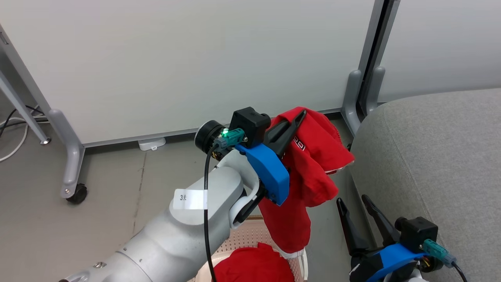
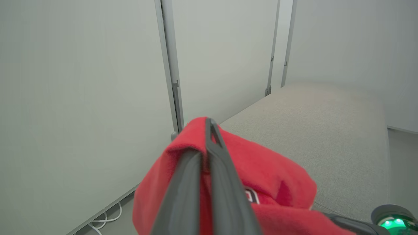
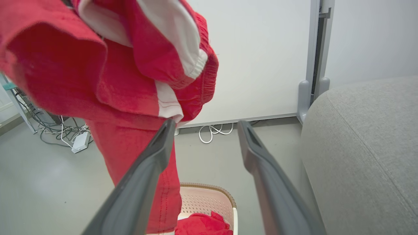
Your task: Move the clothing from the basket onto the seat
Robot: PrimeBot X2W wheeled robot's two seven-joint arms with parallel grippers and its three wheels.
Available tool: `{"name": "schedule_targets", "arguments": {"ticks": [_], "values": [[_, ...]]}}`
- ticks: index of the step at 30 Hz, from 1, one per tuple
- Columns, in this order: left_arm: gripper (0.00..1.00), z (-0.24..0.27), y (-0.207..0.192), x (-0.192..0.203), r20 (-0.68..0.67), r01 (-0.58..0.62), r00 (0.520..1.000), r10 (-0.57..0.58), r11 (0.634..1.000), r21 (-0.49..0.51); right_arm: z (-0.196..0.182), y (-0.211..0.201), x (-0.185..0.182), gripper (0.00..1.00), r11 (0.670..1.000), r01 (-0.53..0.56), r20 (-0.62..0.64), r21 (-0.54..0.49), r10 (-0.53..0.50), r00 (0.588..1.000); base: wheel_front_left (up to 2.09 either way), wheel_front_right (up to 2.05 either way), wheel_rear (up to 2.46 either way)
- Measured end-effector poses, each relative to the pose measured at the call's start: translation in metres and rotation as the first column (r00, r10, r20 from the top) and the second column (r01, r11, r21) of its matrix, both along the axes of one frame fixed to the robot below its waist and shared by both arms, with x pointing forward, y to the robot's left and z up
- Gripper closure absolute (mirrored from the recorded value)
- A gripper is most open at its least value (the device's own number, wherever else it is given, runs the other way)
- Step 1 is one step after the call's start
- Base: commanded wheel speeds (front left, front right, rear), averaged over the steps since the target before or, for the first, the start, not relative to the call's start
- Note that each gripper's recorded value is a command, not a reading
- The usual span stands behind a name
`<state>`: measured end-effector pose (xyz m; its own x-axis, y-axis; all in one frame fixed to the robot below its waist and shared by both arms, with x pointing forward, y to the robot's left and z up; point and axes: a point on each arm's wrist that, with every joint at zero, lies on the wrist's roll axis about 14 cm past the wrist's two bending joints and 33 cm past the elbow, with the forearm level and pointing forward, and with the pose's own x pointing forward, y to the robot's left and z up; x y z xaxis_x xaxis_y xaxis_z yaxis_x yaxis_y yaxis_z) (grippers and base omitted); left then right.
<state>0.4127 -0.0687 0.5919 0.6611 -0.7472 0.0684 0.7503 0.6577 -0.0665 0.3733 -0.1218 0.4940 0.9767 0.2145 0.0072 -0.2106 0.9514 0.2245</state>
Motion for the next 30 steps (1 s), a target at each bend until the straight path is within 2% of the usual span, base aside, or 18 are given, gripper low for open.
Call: {"name": "schedule_targets", "arguments": {"ticks": [10, 21, 30], "values": [[1.00, -0.009, -0.004, -0.003, -0.030, 0.010, 1.000, -0.010, 1.000, 0.001, -0.002, 0.002, -0.001, 0.00, 1.000, -0.008, -0.010, -0.016, 0.008, 1.000, 0.00, 0.00, 0.00], [1.00, -0.015, -0.004, -0.002, -0.051, 0.006, 0.999, -0.006, 1.000, 0.003, 0.006, 0.042, 0.004, 0.00, 0.986, -0.142, -0.007, -0.083, 0.142, 0.990, 0.00, 0.00, 0.00], [1.00, -0.018, -0.007, -0.004, -0.062, 0.018, 0.998, -0.018, 1.000, -0.001, 0.022, 0.068, 0.015, 0.00, 0.971, -0.220, 0.024, -0.098, 0.223, 0.974, 0.00, 0.00, 0.00]]}}
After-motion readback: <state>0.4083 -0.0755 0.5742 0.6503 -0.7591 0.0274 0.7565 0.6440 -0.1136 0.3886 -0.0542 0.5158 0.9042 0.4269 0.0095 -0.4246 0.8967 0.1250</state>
